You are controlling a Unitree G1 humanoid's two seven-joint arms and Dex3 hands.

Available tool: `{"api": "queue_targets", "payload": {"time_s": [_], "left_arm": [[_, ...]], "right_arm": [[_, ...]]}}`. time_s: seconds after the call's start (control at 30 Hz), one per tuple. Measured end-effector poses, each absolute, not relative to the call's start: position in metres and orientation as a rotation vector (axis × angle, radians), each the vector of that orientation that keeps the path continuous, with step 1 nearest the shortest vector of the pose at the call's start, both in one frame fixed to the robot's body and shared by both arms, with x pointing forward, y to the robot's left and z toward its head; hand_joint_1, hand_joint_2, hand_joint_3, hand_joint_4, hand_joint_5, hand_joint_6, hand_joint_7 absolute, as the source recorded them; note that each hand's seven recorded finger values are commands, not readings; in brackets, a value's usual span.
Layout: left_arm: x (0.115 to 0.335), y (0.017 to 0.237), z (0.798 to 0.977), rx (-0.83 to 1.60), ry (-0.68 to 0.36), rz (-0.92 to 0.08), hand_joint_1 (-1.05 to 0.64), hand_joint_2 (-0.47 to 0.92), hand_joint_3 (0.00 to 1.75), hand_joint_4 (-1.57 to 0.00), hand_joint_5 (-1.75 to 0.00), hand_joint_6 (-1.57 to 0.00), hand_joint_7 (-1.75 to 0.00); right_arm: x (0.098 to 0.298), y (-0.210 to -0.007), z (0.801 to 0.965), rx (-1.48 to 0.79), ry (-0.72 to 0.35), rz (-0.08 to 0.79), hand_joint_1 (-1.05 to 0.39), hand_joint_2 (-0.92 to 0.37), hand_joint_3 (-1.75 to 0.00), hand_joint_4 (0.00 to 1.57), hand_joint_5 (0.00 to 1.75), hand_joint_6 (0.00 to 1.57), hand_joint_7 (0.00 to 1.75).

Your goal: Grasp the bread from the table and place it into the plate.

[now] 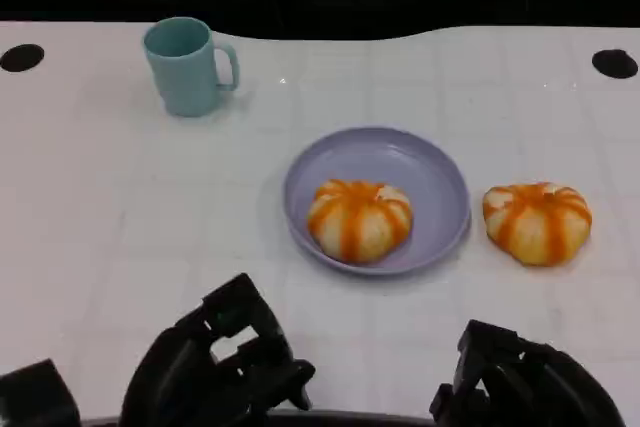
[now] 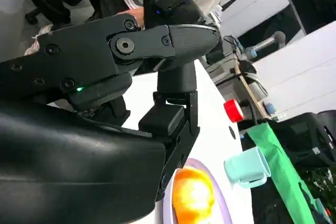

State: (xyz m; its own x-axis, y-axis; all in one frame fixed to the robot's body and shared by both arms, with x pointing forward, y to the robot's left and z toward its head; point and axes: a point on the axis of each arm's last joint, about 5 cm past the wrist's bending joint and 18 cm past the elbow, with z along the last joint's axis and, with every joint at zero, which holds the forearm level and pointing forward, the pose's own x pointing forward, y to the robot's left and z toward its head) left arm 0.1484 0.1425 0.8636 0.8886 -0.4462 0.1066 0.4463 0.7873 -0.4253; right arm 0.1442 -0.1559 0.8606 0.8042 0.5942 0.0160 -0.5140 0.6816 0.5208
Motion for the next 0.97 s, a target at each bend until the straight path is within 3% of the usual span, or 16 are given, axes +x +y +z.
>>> {"api": "queue_targets", "payload": {"time_s": [0.43, 0.97], "left_arm": [[0.1456, 0.1360, 0.8557, -0.493, 0.049, -0.521, -0.29, 0.82, 0.19, -0.71, -1.75, -0.50, -1.75], [0.1522, 0.1416, 0.8576, -0.451, 0.031, -0.514, -0.26, 0.78, 0.27, -0.70, -1.75, -0.49, -1.75]], "right_arm": [[0.1441, -0.1646, 0.8570, 0.530, 0.169, 0.607, -0.69, -0.92, -0.26, 0.84, 1.62, 0.74, 1.36], [0.1463, -0.1637, 0.8571, 0.524, 0.163, 0.611, -0.70, -0.92, -0.25, 0.84, 1.62, 0.75, 1.36]]}}
